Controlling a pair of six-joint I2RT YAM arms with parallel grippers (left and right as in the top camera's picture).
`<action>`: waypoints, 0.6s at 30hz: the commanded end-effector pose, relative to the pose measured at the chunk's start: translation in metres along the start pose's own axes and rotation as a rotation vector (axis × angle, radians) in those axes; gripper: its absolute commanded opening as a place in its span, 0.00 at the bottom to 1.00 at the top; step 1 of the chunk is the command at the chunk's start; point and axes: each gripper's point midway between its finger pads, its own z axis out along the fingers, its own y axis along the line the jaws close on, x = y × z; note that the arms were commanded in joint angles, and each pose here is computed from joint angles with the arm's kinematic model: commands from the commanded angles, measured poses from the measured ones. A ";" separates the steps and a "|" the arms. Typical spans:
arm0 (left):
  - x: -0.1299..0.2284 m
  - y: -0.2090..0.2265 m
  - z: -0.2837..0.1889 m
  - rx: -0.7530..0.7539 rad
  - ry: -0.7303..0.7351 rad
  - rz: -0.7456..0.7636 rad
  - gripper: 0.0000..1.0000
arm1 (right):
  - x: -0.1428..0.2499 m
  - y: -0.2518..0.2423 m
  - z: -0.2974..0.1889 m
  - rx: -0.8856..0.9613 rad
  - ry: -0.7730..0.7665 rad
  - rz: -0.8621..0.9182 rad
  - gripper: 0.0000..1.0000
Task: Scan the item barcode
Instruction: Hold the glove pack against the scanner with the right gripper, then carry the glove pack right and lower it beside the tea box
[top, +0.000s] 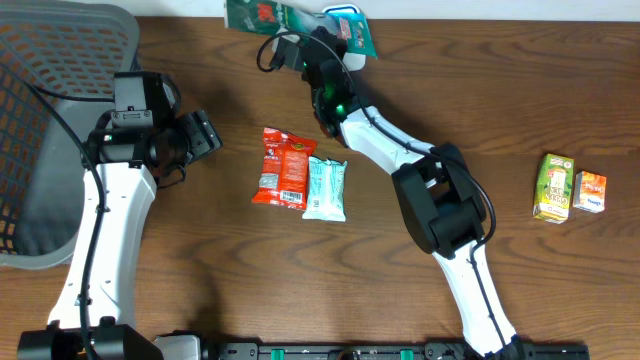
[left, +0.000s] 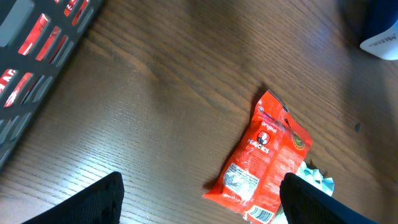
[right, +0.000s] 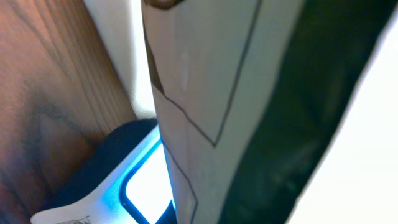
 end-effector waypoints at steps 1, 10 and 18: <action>-0.004 0.001 -0.002 -0.009 -0.012 -0.002 0.81 | 0.005 -0.017 0.003 0.030 0.005 0.075 0.01; -0.004 0.001 -0.002 -0.009 -0.012 -0.002 0.81 | -0.010 -0.081 -0.023 0.051 -0.037 0.313 0.01; -0.004 0.001 -0.002 -0.009 -0.012 -0.002 0.81 | 0.003 -0.153 -0.107 -0.156 0.016 0.528 0.01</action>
